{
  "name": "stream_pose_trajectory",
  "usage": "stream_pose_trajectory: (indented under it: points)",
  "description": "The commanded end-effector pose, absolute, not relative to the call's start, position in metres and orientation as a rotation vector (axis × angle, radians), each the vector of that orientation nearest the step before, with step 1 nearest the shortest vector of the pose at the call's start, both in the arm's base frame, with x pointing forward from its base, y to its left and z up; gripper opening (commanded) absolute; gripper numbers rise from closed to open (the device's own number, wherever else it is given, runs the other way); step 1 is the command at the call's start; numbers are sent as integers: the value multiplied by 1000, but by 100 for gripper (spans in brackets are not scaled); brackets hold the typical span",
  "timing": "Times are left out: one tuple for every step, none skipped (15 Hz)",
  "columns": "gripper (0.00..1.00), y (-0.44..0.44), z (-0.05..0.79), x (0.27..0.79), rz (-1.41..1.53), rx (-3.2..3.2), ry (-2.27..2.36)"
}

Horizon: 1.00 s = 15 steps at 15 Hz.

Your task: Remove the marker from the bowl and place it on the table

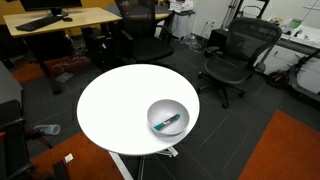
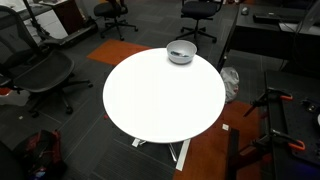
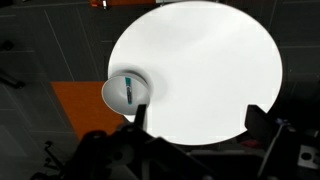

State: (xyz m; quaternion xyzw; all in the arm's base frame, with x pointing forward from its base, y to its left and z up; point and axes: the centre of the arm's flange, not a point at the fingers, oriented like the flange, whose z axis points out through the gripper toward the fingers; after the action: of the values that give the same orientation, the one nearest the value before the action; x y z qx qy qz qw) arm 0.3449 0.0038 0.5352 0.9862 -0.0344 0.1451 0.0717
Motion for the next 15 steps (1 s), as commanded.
stream_pose_trajectory:
  points:
    - [100,-32,527,379,511,2971,-161]
    - [100,-42,523,387,527,2973,-187]
    - [100,-50,519,395,538,2976,-209]
    - [100,-57,515,403,547,2977,-228]
    - [100,-64,510,411,559,2978,-244]
    - [100,-69,504,419,561,2973,-258]
    - [100,-75,498,427,567,2975,-266]
    - [100,-80,491,434,567,2970,-276]
    - [100,-85,486,441,569,2970,-284]
    - [100,-90,481,448,569,2976,-292]
    - [100,-95,475,455,559,2979,-306]
    - [100,-102,468,462,571,2975,-316]
    - [100,-108,463,468,561,2974,-337]
    - [100,-114,457,474,543,2985,-344]
    - [100,-120,451,478,518,2996,-344]
